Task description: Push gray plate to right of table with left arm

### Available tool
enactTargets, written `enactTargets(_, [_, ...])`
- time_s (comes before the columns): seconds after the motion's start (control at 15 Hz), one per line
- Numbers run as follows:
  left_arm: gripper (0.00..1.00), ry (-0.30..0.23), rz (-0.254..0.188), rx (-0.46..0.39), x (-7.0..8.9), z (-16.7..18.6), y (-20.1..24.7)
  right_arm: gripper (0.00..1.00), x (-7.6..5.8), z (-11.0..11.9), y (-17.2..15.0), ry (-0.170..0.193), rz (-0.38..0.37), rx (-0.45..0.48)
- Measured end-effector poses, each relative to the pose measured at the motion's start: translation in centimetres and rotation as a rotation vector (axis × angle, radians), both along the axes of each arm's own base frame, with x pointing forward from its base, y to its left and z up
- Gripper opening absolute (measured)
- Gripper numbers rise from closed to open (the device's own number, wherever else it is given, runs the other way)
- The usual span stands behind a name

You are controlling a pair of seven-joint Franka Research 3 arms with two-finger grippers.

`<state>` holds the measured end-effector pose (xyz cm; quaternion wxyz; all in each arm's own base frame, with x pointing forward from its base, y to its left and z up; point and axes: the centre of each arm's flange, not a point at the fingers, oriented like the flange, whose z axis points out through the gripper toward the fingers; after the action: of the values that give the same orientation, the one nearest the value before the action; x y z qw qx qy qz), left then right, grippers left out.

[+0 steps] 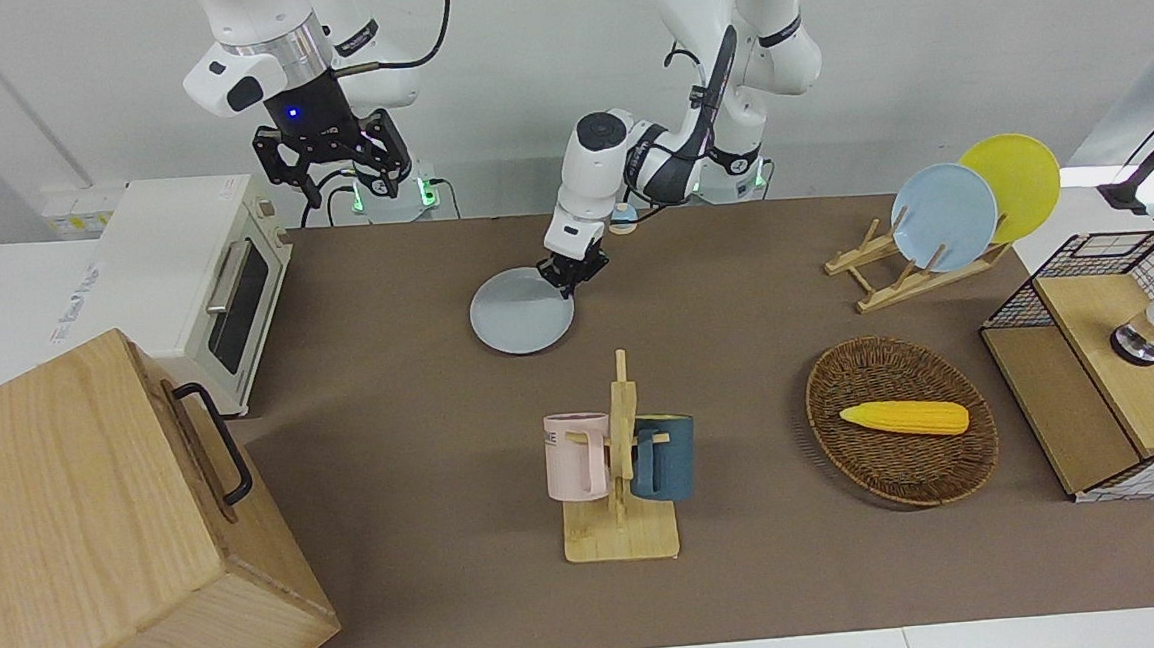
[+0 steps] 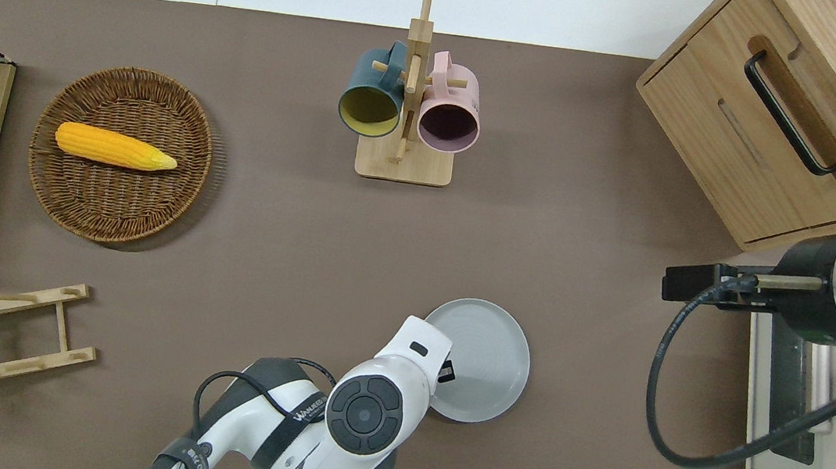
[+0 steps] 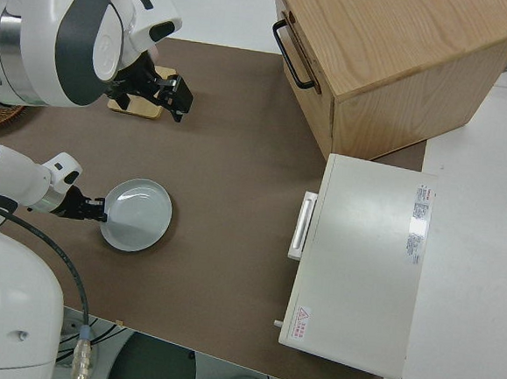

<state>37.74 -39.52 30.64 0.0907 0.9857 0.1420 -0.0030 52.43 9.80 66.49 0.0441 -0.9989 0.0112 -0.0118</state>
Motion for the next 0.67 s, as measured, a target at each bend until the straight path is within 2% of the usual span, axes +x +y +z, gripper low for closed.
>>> enactTargets(0.67, [0.03,0.003,0.007,-0.011,0.4,-0.5,-2.8,1.00,0.0,0.0,0.0,0.000,0.000,0.000])
